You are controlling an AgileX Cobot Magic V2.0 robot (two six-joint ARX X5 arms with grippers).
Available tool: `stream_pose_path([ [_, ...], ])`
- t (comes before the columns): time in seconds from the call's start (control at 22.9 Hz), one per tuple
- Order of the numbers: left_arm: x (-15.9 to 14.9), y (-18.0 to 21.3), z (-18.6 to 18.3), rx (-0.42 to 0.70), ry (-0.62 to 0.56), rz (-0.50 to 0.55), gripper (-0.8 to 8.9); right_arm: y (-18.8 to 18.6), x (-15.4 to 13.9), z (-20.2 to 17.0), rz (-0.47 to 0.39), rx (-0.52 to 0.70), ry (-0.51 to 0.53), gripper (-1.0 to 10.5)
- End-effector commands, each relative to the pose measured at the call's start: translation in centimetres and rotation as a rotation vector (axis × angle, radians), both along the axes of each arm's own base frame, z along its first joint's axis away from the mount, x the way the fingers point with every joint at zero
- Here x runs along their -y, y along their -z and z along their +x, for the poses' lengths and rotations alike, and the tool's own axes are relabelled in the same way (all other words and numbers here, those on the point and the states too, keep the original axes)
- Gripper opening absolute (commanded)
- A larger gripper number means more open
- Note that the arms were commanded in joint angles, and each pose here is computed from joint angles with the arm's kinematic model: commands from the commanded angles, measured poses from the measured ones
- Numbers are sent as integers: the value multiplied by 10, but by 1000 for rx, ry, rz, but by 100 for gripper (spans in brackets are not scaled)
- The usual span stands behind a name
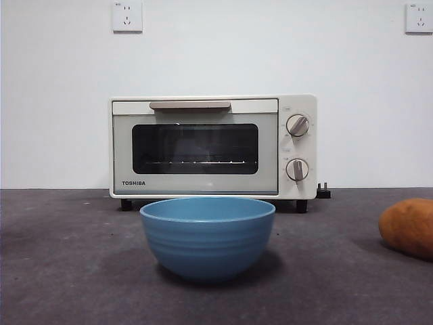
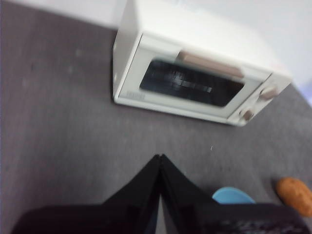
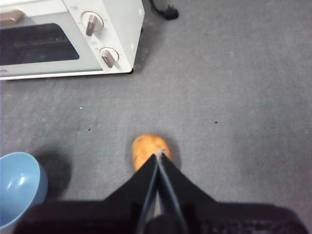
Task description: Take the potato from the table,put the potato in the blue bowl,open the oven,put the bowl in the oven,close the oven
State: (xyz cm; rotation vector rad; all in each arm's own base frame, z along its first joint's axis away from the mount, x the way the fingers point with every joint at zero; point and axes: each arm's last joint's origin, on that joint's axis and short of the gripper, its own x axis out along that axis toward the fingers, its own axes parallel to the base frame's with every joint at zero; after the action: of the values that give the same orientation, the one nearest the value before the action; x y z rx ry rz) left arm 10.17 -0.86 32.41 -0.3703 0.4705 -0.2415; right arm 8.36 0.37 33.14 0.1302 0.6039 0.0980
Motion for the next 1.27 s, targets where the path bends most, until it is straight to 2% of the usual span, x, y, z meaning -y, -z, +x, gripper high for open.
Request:
stream_pose_path([
  [0.04, 0, -7, 8, -61, -2, -4, -5, -12, 0, 12, -12, 2, -8, 1],
  [0.26, 0, -16, 34, -228, 16, 22, -5, -30, -1, 50, 7, -76, -36, 0],
  [0.39, 2, -10, 49, -327, 132, 38, -5, -28, -4, 76, 51, -184, -134, 0],
  [0.52, 4, 3, 60, -421, 246, 49, -5, -15, -8, 101, 124, -324, -248, 1],
  [0.61, 4, 10, 64, -475, 275, 66, -5, -3, -10, 117, 148, -404, -279, 2],
  [0.74, 6, 15, 67, -520, 317, 92, -5, 17, -17, 139, 141, -505, -307, 11],
  [0.83, 8, 16, 68, -525, 325, 93, -5, 29, -24, 151, 105, -553, -319, 13],
  [0.87, 9, 16, 68, -524, 331, 95, -4, 35, -28, 156, 71, -580, -312, 57],
  [1.05, 12, 16, 67, -523, 352, 101, -4, 57, -40, 172, -49, -677, -287, 372],
  [1.18, 15, 16, 67, -519, 366, 105, -5, 72, -47, 180, -107, -735, -286, 688],
  [1.27, 15, 16, 67, -519, 368, 106, -4, 82, -52, 187, -153, -755, -287, 731],
])
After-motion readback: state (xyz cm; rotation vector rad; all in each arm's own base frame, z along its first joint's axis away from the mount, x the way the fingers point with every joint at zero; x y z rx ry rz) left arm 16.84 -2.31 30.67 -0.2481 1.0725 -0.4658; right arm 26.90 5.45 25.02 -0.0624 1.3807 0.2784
